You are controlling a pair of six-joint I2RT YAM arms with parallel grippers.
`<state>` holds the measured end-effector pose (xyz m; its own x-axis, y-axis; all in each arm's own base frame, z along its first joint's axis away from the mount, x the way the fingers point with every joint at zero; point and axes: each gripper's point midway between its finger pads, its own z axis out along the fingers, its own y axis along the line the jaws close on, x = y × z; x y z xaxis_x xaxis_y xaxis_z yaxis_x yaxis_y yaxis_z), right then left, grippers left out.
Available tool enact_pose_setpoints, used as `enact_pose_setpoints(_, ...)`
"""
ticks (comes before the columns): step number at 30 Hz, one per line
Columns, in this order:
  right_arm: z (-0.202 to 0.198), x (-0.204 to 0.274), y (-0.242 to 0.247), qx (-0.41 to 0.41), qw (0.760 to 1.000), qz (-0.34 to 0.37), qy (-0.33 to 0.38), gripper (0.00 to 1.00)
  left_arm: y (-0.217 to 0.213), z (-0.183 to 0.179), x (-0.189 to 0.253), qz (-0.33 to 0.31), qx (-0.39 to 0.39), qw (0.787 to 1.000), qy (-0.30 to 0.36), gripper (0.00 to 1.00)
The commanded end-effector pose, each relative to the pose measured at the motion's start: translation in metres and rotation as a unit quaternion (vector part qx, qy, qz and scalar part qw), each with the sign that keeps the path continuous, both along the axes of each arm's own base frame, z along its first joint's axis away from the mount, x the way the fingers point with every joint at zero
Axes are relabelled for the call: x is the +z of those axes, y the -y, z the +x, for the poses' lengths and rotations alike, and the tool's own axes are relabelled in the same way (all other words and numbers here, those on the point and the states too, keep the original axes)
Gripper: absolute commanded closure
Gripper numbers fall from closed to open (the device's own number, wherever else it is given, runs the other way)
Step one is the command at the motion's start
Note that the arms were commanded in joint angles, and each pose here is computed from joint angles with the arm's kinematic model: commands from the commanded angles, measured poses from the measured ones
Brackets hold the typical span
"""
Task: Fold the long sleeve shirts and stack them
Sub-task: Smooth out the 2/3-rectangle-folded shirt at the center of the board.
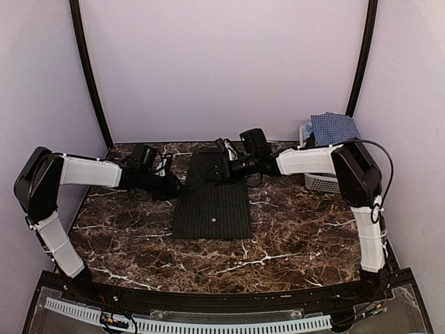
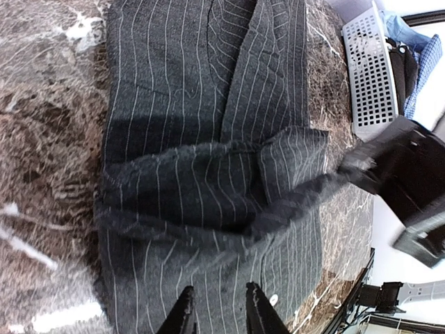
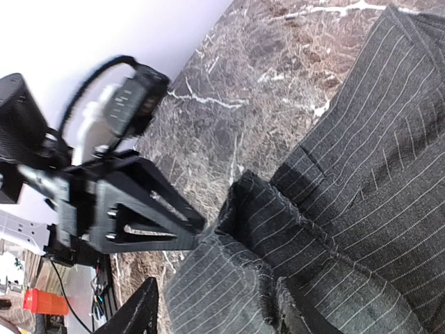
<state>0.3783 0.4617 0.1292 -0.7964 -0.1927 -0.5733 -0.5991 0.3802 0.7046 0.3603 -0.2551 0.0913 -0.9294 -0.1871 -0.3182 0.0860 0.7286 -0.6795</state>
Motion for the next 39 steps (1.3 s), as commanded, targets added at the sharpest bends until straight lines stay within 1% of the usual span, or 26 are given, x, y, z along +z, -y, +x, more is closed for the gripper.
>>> enact_pose_setpoints(1,0.002,0.024,0.008,-0.022,0.999,0.011,0.036,0.48,0.016,0.017,0.007,-0.015,-0.014,1.0,0.023,0.77)
enact_pose_setpoints(6,0.013,0.014,0.037,-0.102,0.992,-0.056,0.047,0.48,0.026,0.038,-0.006,-0.004,-0.015,1.0,0.024,0.79)
enact_pose_setpoints(8,0.011,0.014,0.044,-0.115,0.99,-0.063,0.051,0.48,0.027,0.048,-0.012,0.006,-0.012,1.0,0.025,0.8)
enact_pose_setpoints(12,0.001,0.007,0.04,-0.1,0.992,-0.066,0.041,0.5,0.034,0.066,-0.021,0.017,-0.013,0.999,0.028,0.8)
enact_pose_setpoints(16,-0.005,-0.008,0.022,-0.082,0.992,-0.083,0.036,0.53,0.035,0.07,-0.036,0.028,-0.015,0.999,0.012,0.8)
enact_pose_setpoints(22,0.005,-0.038,0.012,-0.078,0.99,-0.116,0.023,0.62,0.037,0.074,-0.043,0.036,-0.019,0.999,0.006,0.81)
enact_pose_setpoints(25,0.006,-0.063,0.023,-0.089,0.983,-0.157,0.017,0.65,0.037,0.074,-0.045,0.036,-0.021,0.999,0.004,0.81)
enact_pose_setpoints(29,0.008,-0.101,0.057,-0.127,0.968,-0.217,0.004,0.69,0.041,0.077,-0.037,0.03,-0.025,0.999,0.008,0.81)
enact_pose_setpoints(32,0.007,-0.117,0.077,-0.143,0.965,-0.219,-0.022,0.69,0.042,0.08,-0.029,0.032,-0.029,0.999,0.014,0.81)
enact_pose_setpoints(34,0.006,-0.117,0.083,-0.147,0.965,-0.214,-0.032,0.7,0.042,0.084,-0.022,0.034,-0.03,0.999,0.023,0.8)
enact_pose_setpoints(39,0.006,-0.076,0.082,-0.153,0.974,-0.168,-0.02,0.69,0.038,0.091,-0.007,0.033,-0.025,0.998,0.04,0.79)
